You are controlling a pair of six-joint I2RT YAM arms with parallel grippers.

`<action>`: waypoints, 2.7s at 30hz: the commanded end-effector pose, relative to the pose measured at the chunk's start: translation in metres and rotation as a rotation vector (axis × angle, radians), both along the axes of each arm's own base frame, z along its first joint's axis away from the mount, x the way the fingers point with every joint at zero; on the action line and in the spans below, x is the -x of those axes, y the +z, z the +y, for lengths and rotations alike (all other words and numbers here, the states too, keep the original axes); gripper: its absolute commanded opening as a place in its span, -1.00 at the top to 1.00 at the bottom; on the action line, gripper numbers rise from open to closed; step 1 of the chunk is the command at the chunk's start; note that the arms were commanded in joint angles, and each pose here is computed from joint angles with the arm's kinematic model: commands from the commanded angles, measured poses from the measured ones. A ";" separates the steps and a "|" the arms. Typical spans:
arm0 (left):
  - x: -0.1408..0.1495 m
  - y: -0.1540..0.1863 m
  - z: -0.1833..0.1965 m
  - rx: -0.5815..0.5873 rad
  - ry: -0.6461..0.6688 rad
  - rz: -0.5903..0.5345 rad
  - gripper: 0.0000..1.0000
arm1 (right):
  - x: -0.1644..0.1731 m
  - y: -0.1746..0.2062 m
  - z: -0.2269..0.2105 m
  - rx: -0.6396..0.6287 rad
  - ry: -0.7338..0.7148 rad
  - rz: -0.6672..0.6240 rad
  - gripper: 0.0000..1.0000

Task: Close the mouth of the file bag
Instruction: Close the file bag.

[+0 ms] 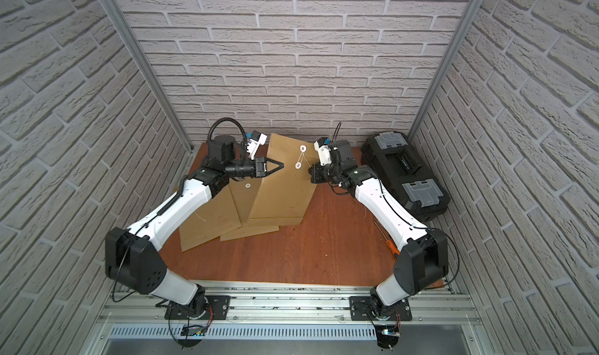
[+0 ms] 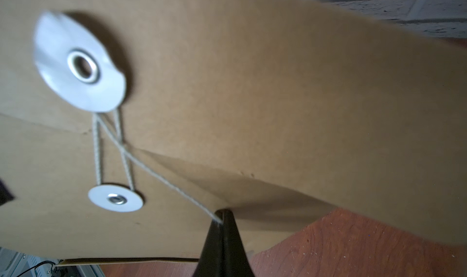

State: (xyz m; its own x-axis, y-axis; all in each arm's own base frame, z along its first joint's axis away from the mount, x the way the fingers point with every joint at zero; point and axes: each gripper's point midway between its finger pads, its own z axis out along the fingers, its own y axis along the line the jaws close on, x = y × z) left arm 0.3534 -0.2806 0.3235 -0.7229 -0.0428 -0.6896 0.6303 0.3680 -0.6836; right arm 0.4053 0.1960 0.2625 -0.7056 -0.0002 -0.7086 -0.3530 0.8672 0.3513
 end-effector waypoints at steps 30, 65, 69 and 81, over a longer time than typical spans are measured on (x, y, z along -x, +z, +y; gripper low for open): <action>0.025 0.011 -0.016 -0.043 -0.127 -0.101 1.00 | -0.033 0.077 -0.030 0.211 -0.048 -0.018 0.95; 0.030 0.006 -0.026 -0.073 -0.132 -0.104 1.00 | 0.017 0.092 0.009 0.385 0.136 -0.022 0.95; 0.032 0.005 -0.029 -0.077 -0.138 -0.102 1.00 | 0.007 0.097 0.023 0.313 0.132 -0.040 0.95; 0.027 0.006 -0.030 -0.067 -0.118 -0.101 1.00 | 0.026 0.077 0.056 0.133 0.238 0.037 0.95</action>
